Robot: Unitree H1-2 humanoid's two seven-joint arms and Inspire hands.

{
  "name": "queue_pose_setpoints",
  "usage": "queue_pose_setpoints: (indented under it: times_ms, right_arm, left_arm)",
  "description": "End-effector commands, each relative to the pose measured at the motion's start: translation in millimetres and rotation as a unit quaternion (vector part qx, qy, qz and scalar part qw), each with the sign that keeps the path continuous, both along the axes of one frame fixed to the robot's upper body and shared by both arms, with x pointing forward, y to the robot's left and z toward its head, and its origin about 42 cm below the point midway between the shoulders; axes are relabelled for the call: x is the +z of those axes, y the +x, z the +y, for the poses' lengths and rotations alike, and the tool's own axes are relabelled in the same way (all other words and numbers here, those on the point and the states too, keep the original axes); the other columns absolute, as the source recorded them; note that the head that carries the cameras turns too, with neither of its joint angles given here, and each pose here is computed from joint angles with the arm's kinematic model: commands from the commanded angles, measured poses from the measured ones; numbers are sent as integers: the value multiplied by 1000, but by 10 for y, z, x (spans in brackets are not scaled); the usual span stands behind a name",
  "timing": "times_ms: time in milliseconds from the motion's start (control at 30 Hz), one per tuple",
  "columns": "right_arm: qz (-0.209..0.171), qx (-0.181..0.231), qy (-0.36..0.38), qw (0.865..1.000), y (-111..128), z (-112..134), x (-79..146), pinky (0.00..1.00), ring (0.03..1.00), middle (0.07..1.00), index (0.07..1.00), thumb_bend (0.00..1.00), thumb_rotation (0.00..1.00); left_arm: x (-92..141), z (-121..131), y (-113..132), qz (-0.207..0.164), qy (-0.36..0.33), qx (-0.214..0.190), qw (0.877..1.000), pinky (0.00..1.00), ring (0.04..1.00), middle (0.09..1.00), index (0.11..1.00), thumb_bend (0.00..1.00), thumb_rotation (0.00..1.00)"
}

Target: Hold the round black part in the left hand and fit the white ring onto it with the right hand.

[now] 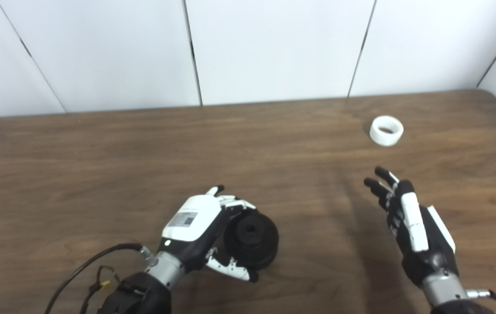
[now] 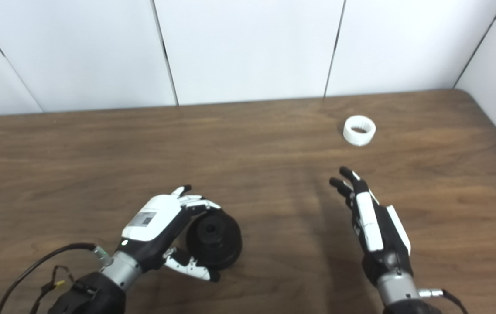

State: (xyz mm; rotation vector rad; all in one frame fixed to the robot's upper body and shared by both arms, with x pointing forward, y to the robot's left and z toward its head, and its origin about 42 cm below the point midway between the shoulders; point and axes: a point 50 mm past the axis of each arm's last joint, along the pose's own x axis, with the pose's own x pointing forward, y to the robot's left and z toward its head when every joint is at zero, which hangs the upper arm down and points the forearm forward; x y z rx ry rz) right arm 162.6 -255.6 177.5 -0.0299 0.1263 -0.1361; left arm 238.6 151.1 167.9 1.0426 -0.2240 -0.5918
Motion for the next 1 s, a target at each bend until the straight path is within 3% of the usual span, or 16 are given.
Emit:
queue_pose_setpoints:
  times_ms: [0,667,867,967]
  right_arm:
    - [-33,-2,15,999,64,94,122,1000,935,859,907,587,1000]
    - [-35,-1,14,999,64,61,138,1000,932,856,906,581,1000]
    - [-71,4,2,997,122,-9,307,980,938,886,915,551,992]
    - [-100,-4,-40,994,213,-96,442,966,961,916,898,581,694]
  left_arm:
    - [55,-17,27,-24,3,-10,1000,993,851,749,481,524,54]
    - [-281,3,36,-9,26,-2,1000,998,861,757,481,525,53]
    - [-320,32,21,-9,29,-5,1000,996,857,751,481,525,54]
    - [-346,68,10,-5,32,-3,999,993,857,754,481,525,54]
